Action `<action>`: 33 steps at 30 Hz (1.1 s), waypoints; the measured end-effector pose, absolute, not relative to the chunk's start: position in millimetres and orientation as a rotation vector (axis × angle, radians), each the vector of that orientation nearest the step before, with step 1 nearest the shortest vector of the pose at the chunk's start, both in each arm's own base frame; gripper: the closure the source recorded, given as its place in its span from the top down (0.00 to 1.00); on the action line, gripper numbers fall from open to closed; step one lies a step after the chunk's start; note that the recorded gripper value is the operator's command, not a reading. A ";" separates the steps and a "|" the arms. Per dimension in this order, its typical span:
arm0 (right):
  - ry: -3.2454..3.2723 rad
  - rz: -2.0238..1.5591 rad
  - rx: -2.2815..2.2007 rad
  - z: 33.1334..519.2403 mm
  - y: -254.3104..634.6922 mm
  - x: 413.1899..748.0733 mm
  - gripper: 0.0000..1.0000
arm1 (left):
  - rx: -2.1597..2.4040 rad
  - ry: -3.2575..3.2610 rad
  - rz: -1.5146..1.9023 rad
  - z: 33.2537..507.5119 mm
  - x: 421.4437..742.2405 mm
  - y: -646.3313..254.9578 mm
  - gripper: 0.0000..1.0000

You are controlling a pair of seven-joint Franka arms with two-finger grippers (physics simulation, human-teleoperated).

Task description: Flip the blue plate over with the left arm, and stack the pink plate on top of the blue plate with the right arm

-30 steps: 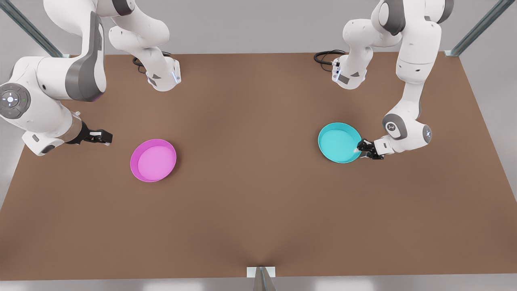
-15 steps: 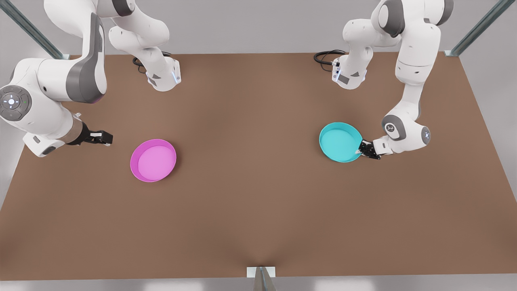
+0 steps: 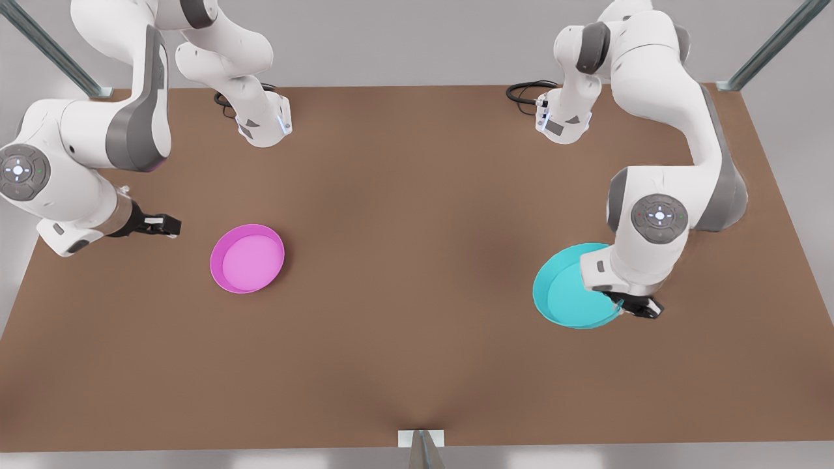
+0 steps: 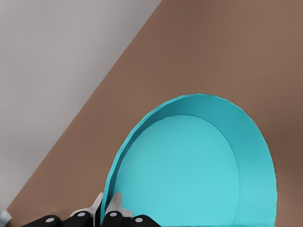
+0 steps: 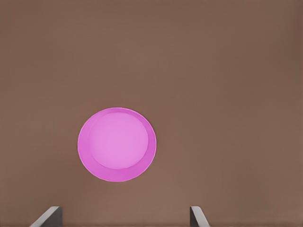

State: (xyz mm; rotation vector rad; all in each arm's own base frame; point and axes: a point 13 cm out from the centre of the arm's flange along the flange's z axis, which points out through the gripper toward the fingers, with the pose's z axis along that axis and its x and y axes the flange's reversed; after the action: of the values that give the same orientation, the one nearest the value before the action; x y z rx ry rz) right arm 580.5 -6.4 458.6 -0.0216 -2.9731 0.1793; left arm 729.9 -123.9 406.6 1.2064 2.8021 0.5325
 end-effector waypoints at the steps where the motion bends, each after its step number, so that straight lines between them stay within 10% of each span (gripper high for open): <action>1: -2.973 0.179 -0.024 458.2 -7.2 580.7 1.00 | 1.141 2.783 0.717 407.4 737.4 -131.3 0.21; 10: -2.966 0.182 -0.029 452.7 -10.1 582.7 1.00 | 0.818 2.184 1.562 383.4 657.3 -320.3 0.21; 33: -2.954 0.162 -0.056 445.3 -19.0 584.0 1.00 | 0.365 1.705 1.174 198.6 575.2 -441.1 0.26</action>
State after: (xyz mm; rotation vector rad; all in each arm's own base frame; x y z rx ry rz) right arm 584.0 -19.0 445.3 -0.0559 -2.9539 0.1619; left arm 575.2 -441.1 198.6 0.3646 1.7046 1.1736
